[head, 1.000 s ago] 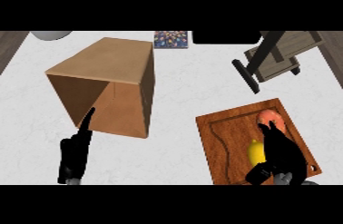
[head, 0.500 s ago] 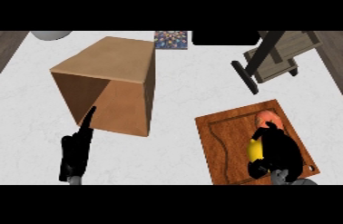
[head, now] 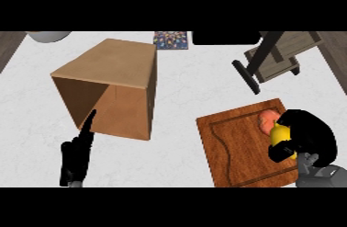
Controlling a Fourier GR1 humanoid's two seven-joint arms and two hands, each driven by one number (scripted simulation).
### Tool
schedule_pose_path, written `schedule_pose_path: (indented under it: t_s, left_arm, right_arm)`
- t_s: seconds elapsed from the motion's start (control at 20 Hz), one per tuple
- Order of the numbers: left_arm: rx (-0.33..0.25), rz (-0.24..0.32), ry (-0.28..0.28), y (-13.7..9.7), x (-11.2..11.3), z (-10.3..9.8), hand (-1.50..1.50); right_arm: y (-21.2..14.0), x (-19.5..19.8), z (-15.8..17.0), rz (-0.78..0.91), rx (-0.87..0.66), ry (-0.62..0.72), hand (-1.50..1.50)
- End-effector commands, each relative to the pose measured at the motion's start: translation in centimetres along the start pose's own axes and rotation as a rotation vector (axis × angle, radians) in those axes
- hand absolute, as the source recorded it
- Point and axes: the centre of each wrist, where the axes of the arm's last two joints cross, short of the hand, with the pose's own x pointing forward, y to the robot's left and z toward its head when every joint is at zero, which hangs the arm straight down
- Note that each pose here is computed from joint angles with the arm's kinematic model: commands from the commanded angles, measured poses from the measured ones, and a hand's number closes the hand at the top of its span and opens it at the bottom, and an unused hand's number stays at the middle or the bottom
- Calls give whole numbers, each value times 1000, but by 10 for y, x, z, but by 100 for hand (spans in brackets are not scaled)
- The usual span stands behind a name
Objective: Pick the lemon from the cutting board and place it in the tiered basket
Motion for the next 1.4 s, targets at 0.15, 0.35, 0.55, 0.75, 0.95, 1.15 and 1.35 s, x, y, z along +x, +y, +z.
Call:
schedule_pose_path:
  t_s: [0.15, 0.35, 0.55, 0.75, 0.95, 1.15, 1.35]
  left_arm:
    - [14, -6, 36, -13, -4, 2, 0]
    - [19, -5, 60, 9, -3, 2, 0]
    - [13, -21, 69, 6, -10, 4, 0]
    - [19, -20, 73, 10, -9, 6, 0]
    - [-5, -19, 59, 6, -5, 8, 0]
    - [2, 0, 57, -7, -8, 11, 0]
    - [-27, -33, 53, 4, -8, 3, 0]
  right_arm:
    - [-96, 9, 15, -216, -127, 253, 150]
    - [-150, 3, 35, -459, -272, 234, 150]
    - [-193, 1, 64, -582, -459, 202, 150]
    - [-228, -3, 101, -520, -645, 149, 150]
    - [-256, 10, 106, -453, -708, 136, 150]
    - [-287, 11, 102, -426, -731, 164, 150]
    - [-318, 30, 106, -453, -732, 170, 150]
